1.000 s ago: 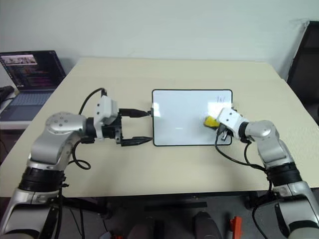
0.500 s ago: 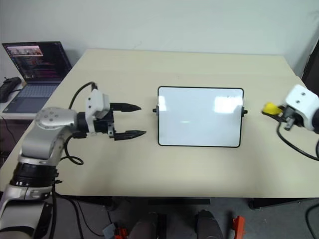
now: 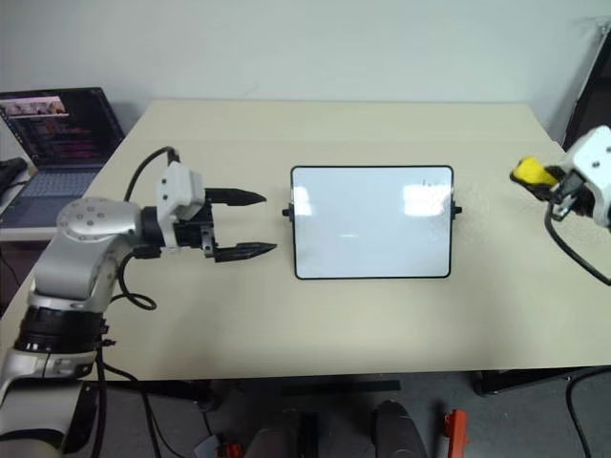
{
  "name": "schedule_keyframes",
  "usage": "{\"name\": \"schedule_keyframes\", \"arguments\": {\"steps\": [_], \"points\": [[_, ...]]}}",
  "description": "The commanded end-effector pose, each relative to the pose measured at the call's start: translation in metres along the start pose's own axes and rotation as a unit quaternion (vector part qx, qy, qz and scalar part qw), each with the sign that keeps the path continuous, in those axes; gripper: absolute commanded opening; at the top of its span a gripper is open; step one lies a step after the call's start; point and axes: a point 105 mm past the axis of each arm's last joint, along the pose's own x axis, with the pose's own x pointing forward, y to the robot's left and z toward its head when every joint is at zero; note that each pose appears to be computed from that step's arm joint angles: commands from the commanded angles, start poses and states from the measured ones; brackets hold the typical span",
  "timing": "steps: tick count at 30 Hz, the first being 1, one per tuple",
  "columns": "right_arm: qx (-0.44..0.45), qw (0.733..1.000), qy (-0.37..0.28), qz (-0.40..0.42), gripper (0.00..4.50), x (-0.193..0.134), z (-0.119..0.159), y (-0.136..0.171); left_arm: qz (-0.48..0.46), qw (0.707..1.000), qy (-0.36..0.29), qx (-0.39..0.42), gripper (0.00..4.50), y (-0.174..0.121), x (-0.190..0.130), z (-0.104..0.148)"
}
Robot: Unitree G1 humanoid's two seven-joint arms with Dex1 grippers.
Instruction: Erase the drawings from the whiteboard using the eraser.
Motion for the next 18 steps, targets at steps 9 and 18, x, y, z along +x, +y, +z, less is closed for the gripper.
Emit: {"name": "schedule_keyframes", "arguments": {"steps": [9,18], "points": [[0.011,0.999,-0.051,0.004,0.81,0.002,0.026,-0.001,0.006,1.000,-0.013,0.028,4.50,0.003,-0.003,0.016],[0.019,0.999,-0.049,0.007,0.81,0.006,0.023,0.003,0.006,1.000,-0.015,0.025,4.50,0.003,-0.002,0.015]]}}
